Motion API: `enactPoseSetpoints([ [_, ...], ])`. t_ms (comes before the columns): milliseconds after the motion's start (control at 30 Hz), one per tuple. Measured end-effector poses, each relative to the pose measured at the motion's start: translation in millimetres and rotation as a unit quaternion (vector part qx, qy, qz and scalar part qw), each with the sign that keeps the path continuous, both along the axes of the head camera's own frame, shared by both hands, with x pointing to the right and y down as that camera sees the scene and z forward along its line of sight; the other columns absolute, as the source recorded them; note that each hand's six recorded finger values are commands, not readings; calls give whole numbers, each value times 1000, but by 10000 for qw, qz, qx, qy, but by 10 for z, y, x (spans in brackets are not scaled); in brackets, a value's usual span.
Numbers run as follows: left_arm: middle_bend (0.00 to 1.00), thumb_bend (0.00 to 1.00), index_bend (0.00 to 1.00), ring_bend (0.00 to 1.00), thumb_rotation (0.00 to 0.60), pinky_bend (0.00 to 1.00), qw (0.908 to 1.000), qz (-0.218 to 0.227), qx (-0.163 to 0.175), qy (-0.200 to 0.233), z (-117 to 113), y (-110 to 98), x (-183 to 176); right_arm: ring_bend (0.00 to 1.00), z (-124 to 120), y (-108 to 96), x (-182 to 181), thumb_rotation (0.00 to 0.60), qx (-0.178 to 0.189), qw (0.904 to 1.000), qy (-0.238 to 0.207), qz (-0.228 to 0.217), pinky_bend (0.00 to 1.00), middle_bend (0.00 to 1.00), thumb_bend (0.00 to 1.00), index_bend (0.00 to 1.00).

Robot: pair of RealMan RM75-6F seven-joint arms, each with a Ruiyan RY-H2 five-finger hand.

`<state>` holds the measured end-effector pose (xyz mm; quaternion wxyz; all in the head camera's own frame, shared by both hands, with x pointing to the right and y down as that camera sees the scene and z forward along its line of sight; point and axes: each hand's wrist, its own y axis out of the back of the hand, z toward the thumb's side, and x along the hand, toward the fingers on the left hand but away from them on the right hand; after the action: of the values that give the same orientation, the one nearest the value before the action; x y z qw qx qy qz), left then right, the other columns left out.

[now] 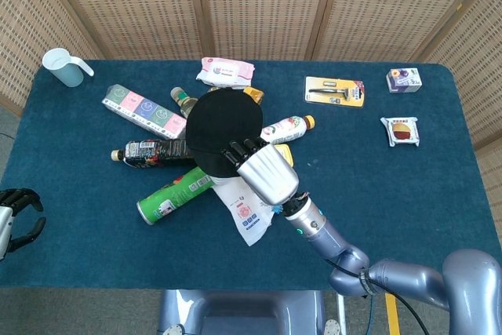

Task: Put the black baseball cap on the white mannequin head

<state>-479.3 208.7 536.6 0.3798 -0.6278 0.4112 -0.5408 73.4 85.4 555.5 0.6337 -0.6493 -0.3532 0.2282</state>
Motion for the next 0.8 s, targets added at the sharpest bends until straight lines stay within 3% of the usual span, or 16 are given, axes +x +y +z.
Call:
enactPoseSetpoints([
  [233, 402, 322, 504, 321, 600, 309, 10000, -13, -7, 2, 3, 6, -3, 459, -33, 34, 41, 600, -153, 9999, -43, -38, 592, 316, 330, 124],
  [800, 402, 322, 504, 322, 600, 309, 10000, -58, -6, -78, -8, 4, -12, 464, -8, 283, 450, 600, -475, 9982, 226, -281, 588, 327, 329, 115],
])
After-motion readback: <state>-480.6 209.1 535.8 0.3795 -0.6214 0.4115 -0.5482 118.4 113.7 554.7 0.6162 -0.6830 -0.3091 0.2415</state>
